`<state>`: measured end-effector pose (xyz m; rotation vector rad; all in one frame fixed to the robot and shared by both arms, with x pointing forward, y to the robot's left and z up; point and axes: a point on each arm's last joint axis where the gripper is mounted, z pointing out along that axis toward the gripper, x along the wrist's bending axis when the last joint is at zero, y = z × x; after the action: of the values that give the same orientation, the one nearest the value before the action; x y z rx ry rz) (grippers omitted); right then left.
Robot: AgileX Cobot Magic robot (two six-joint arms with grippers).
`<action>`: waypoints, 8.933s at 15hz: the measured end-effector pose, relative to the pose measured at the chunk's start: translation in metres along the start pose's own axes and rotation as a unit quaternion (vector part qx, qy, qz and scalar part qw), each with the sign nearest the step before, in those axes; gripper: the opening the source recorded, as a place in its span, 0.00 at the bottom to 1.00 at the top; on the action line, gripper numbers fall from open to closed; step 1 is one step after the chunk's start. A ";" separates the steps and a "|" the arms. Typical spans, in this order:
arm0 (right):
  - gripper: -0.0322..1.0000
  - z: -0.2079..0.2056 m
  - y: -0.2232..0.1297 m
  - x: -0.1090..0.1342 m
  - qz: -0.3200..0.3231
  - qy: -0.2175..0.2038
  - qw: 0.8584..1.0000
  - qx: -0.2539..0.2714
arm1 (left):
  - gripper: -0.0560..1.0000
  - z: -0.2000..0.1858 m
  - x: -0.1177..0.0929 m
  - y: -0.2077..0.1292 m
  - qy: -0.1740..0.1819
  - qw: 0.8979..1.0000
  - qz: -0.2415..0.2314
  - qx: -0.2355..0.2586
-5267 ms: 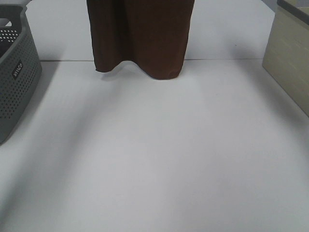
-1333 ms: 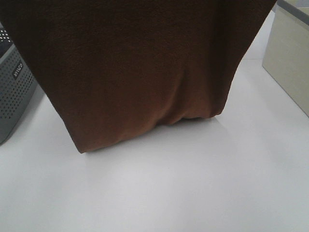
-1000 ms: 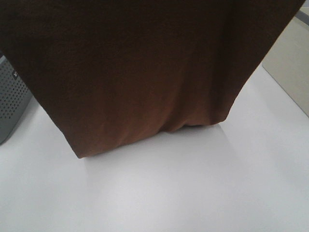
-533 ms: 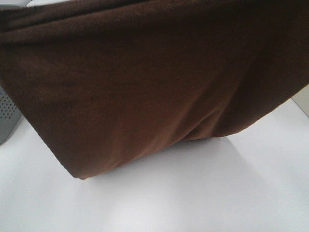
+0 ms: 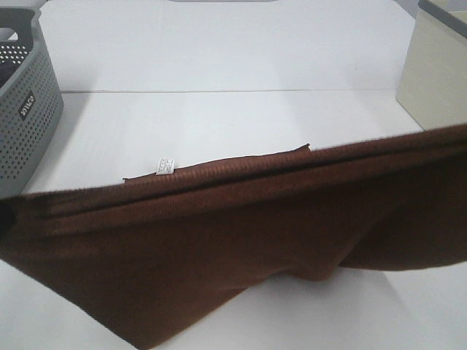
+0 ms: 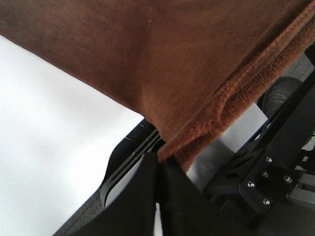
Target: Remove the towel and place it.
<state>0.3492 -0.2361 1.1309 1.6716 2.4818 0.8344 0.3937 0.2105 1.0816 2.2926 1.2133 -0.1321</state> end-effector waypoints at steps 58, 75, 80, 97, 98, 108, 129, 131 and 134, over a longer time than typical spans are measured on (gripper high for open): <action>0.80 0.280 0.174 -0.178 -0.026 0.132 0.984 0.116 | 0.91 0.174 0.164 0.088 0.089 0.966 -0.241 -0.019; 0.80 0.341 0.184 -0.200 -0.034 0.177 0.978 0.103 | 0.91 0.223 0.182 0.090 0.043 0.951 -0.298 -0.075; 0.80 0.349 0.188 -0.181 -0.028 0.168 0.979 0.111 | 0.91 0.223 0.182 0.090 0.043 0.950 -0.301 -0.076; 0.04 0.367 0.186 -0.156 -0.069 0.120 0.980 0.146 | 0.05 0.241 0.186 0.079 0.032 0.949 -0.310 -0.036; 0.04 0.367 0.186 -0.156 -0.067 0.119 0.980 0.147 | 0.05 0.241 0.186 0.079 0.033 0.951 -0.304 -0.033; 0.04 0.351 0.219 -0.163 -0.027 0.043 0.994 0.094 | 0.05 0.206 0.203 0.159 0.092 0.984 -0.129 -0.085; 0.04 0.313 0.301 -0.173 -0.071 -0.074 0.977 -0.188 | 0.05 0.195 0.250 0.250 0.228 0.936 -0.022 -0.268; 0.04 0.321 0.299 -0.176 -0.065 -0.076 0.977 -0.190 | 0.05 0.199 0.253 0.249 0.233 0.933 -0.023 -0.271; 0.04 0.350 0.290 -0.187 -0.052 -0.078 0.979 -0.179 | 0.05 0.212 0.262 0.245 0.245 0.928 -0.027 -0.278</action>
<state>0.7850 -0.1748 0.9124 1.4139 2.1395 1.0192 0.7758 0.1874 0.9171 1.8304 1.3320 0.7190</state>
